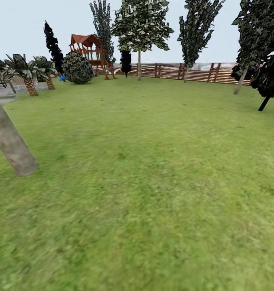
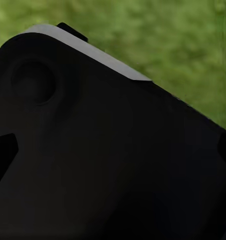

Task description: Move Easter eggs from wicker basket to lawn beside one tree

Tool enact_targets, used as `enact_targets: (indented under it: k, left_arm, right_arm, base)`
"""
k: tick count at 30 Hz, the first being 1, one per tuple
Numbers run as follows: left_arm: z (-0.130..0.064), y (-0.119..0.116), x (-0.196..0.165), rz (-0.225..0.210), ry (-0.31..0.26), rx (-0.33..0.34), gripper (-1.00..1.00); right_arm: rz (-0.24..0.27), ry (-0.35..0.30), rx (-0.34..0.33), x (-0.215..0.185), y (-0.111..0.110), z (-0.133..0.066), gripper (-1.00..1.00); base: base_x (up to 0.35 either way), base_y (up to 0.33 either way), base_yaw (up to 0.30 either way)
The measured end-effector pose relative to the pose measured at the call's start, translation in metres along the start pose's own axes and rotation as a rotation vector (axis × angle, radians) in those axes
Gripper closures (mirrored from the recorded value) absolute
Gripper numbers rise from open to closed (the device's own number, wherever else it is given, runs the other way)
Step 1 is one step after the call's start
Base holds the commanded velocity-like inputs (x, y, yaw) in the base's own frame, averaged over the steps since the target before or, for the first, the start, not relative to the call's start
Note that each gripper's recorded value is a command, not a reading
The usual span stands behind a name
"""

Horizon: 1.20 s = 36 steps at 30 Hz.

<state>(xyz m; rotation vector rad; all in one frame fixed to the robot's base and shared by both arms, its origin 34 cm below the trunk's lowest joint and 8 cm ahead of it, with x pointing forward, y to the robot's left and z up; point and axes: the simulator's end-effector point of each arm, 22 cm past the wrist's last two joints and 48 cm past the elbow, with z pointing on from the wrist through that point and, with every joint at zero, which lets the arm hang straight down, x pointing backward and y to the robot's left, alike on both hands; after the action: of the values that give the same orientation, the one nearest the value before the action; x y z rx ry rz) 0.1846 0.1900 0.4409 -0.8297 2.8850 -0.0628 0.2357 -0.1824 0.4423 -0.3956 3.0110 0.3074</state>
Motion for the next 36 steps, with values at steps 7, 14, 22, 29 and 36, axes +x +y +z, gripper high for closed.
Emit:
enact_targets:
  k: [7,14,22,29,36]
  left_arm:
    - [0.0,0.0,0.0,0.0,0.0,0.0,-1.0]
    - [0.0,0.0,-0.0001,0.0,0.0,0.0,-1.0]
    - [0.0,0.0,-0.0001,0.0,0.0,0.0,-1.0]
    - [0.0,0.0,-0.0001,0.0,0.0,0.0,-1.0]
    - [0.0,0.0,-0.0001,0.0,0.0,0.0,-1.0]
  right_arm:
    - [0.0,0.0,0.0,0.0,0.0,0.0,-1.0]
    - [0.0,0.0,0.0,0.0,0.0,0.0,-1.0]
    - [0.0,0.0,0.0,0.0001,0.0,0.0,-1.0]
    - [0.0,0.001,0.0,0.0003,0.0,0.0,-1.0]
    - [0.0,0.0,0.0,0.0,0.0,0.0,-1.0]
  base:
    - [0.326,-0.185,0.0]
    - [0.326,-0.185,0.0]
    - [0.326,-0.184,0.0]
    - [0.326,-0.183,0.0]
    - [0.326,-0.177,0.0]
